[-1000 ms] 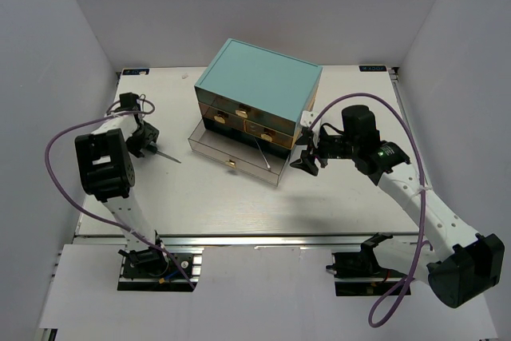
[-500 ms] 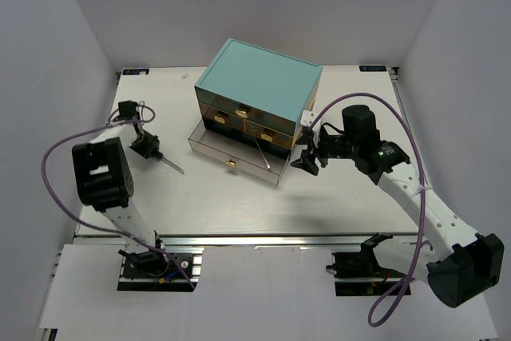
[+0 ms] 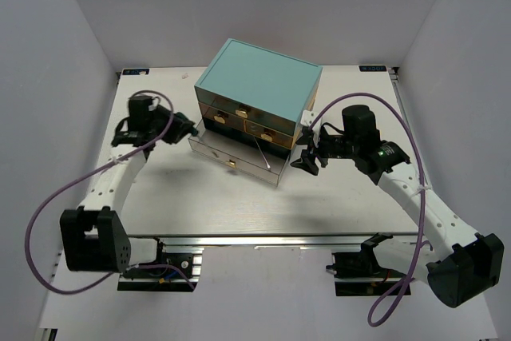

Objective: Sort the tools into containers

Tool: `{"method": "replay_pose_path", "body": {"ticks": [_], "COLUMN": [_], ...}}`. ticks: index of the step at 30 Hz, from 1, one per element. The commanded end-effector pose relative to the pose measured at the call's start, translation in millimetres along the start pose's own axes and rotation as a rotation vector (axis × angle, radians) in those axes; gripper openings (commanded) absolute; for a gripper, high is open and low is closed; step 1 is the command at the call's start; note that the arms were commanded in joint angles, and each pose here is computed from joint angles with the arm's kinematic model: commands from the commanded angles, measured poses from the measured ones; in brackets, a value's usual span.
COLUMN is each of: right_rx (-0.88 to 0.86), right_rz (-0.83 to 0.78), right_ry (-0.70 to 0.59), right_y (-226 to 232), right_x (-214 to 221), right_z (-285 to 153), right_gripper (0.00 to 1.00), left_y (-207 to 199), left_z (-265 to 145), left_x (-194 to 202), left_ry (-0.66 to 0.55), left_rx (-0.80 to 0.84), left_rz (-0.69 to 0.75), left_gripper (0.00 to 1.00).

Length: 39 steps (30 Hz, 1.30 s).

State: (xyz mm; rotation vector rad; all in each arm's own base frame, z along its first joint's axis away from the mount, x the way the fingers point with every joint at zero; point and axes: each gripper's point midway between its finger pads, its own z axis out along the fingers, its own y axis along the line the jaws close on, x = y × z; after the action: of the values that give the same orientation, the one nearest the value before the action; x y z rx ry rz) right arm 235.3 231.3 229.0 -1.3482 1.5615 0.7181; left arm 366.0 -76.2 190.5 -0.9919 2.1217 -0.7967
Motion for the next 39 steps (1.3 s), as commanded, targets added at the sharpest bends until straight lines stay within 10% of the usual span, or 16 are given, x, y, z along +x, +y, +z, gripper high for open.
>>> {"method": "replay_pose_path", "body": {"ticks": [1, 8, 11, 12, 16, 20, 25, 27, 32, 39], "right_rx": [0.01, 0.099, 0.09, 0.082, 0.016, -0.072, -0.214, -0.218, 0.012, 0.399], "right_rz": [0.004, -0.004, -0.009, -0.016, -0.073, -0.201, -0.35, -0.377, -0.334, -0.291], "right_ry": [-0.027, -0.053, -0.058, -0.061, -0.09, -0.045, 0.072, 0.118, 0.294, 0.501], "right_y": [-3.6, -14.9, -12.0, -10.3, -1.4, 14.6, 49.0, 61.4, 39.0, -27.8], "right_x": [-7.4, -15.3, -14.2, -13.1, -18.8, -14.6, 2.9, 8.0, 32.8, 66.5], "right_z": [-0.8, -7.3, -7.3, -6.1, -0.5, 21.0, 62.0, 82.0, 144.5, 188.1], "right_gripper": [0.71, 0.69, 0.64, 0.54, 0.02, 0.0, 0.0, 0.0, 0.0, 0.0], "left_y": [-44.4, -72.5, -70.7, -71.4, -83.8, -104.1, -121.1, -100.9, -0.3, 82.3], "left_z": [21.7, 69.8, 72.9, 72.3, 66.6, 50.9, 3.3, -11.7, -61.2, -88.3], "left_x": [54.4, 88.4, 89.0, 87.9, 81.9, 77.1, 49.5, 35.2, 41.8, 76.7], "left_ry": [0.13, 0.14, 0.119, 0.116, 0.105, 0.105, -0.016, -0.098, -0.189, -0.19], "left_rx": [0.118, 0.049, 0.013, 0.009, 0.026, 0.09, 0.14, 0.07, -0.094, -0.113], "left_rz": [-0.036, -0.118, -0.131, -0.134, -0.114, -0.094, 0.016, 0.058, 0.081, -0.073], "left_gripper": [0.0, 0.0, 0.22, 0.42, 0.67, 0.64, 0.04, 0.01, 0.45, 0.54]}}
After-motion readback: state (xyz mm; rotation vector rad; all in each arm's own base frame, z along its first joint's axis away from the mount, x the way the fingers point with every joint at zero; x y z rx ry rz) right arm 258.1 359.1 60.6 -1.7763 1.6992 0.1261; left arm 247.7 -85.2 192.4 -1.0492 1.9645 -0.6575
